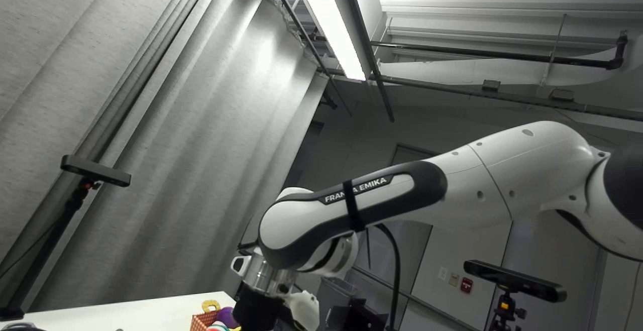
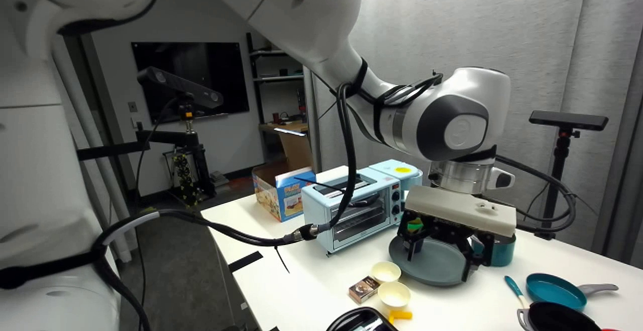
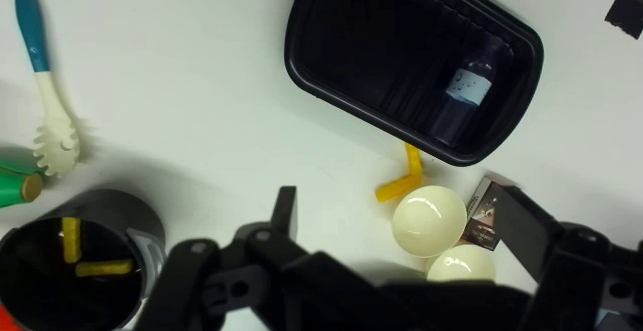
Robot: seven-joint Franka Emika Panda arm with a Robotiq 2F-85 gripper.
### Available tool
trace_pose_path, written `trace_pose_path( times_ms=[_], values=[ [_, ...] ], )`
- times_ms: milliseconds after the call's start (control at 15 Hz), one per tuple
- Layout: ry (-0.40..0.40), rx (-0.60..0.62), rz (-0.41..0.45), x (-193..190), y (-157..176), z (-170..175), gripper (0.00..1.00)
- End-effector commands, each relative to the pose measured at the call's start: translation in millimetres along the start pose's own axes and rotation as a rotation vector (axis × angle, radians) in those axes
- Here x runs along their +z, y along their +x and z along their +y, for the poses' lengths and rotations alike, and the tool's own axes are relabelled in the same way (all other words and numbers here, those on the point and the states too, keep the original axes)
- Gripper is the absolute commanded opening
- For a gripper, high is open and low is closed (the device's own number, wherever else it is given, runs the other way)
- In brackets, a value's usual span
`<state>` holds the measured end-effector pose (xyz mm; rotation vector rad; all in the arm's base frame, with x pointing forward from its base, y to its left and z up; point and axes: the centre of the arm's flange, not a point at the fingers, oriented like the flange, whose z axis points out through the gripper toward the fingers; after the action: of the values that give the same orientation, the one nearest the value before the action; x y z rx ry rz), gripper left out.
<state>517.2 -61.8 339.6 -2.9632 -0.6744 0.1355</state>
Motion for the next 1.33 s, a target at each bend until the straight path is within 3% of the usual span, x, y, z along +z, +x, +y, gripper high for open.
trace_pose_path(
  times_ms=[0,267,600,933,1267],
  values=[
    [0.023,-0.055,0.006,12,42,5,1.0],
    [0.034,-0.101,-0.01,23,70,-5,1.0],
    [0.015,-0.091,-0.031,31,62,-19,1.0],
    [0.001,-0.062,-0.042,36,55,-1,1.0],
    [0.035,-0.068,-0.024,64,66,14,1.0]
  ],
)
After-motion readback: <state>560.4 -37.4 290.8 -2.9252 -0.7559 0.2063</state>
